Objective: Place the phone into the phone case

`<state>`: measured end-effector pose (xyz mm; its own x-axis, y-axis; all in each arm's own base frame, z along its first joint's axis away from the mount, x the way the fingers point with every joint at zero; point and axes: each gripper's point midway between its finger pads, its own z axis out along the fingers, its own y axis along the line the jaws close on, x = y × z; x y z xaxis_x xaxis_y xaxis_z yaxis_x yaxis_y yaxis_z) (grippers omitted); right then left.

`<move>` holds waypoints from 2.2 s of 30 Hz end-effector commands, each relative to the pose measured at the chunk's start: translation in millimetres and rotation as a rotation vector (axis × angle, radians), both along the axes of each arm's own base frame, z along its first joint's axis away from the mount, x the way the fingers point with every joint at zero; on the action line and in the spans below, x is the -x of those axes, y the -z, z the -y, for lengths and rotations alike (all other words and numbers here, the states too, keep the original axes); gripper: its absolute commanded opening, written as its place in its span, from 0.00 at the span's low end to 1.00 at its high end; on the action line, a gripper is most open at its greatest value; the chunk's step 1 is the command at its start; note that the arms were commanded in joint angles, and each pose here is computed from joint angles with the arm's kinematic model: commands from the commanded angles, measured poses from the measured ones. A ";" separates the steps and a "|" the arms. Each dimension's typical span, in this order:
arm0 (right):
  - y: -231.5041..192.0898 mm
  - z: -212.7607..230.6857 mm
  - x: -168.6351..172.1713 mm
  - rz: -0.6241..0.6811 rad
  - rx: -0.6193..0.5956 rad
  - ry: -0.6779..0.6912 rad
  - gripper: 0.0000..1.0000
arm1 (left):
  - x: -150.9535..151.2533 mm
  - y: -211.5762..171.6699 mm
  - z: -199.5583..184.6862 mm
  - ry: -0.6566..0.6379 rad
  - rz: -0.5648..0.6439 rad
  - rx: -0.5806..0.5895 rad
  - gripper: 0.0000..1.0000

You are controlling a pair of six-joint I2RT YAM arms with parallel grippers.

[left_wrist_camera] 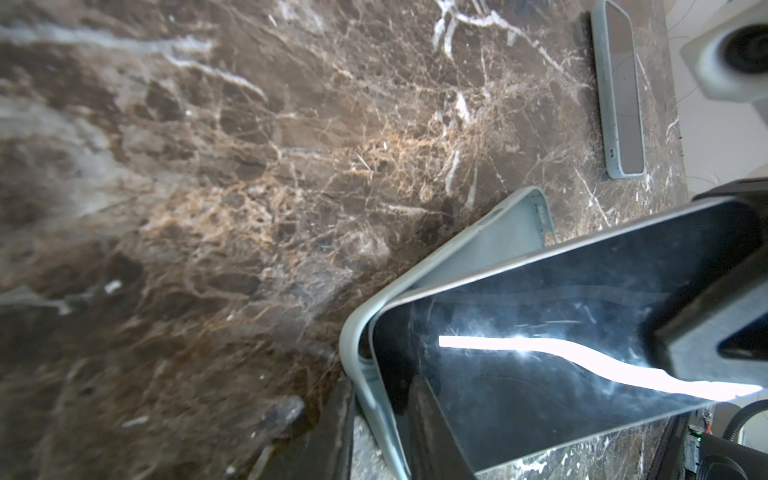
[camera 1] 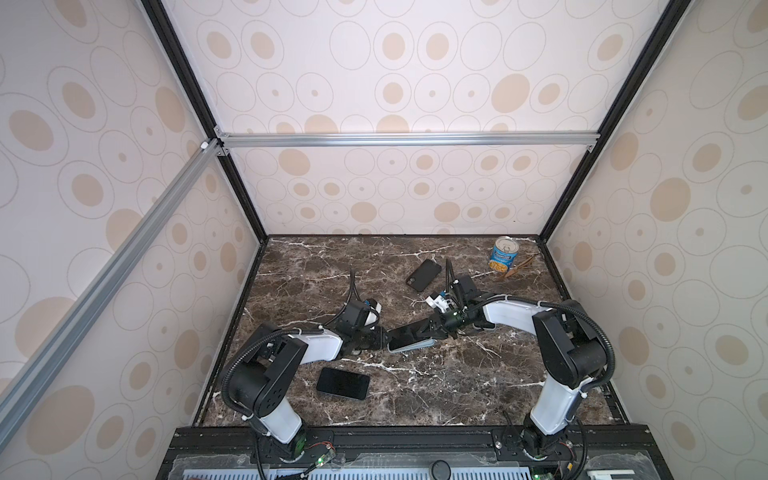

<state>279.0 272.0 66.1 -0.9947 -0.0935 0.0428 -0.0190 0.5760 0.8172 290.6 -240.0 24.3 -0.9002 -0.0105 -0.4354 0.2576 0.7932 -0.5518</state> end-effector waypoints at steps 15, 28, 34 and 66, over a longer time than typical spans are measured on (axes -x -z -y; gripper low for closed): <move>79.5 28.0 17.8 -0.115 0.176 0.043 0.03 | 8.0 13.9 -2.2 -0.001 -0.053 -0.001 0.25; 57.5 42.1 3.8 -0.032 0.282 0.088 0.19 | 8.5 16.5 -7.1 -0.004 -0.051 -0.037 0.25; 47.2 42.8 -3.1 -0.013 0.302 0.094 0.30 | 9.4 20.0 -7.2 -0.002 -0.059 -0.040 0.25; 56.2 25.2 2.2 0.021 0.335 -0.047 0.27 | 14.2 22.3 -3.7 0.008 -0.082 -0.013 0.24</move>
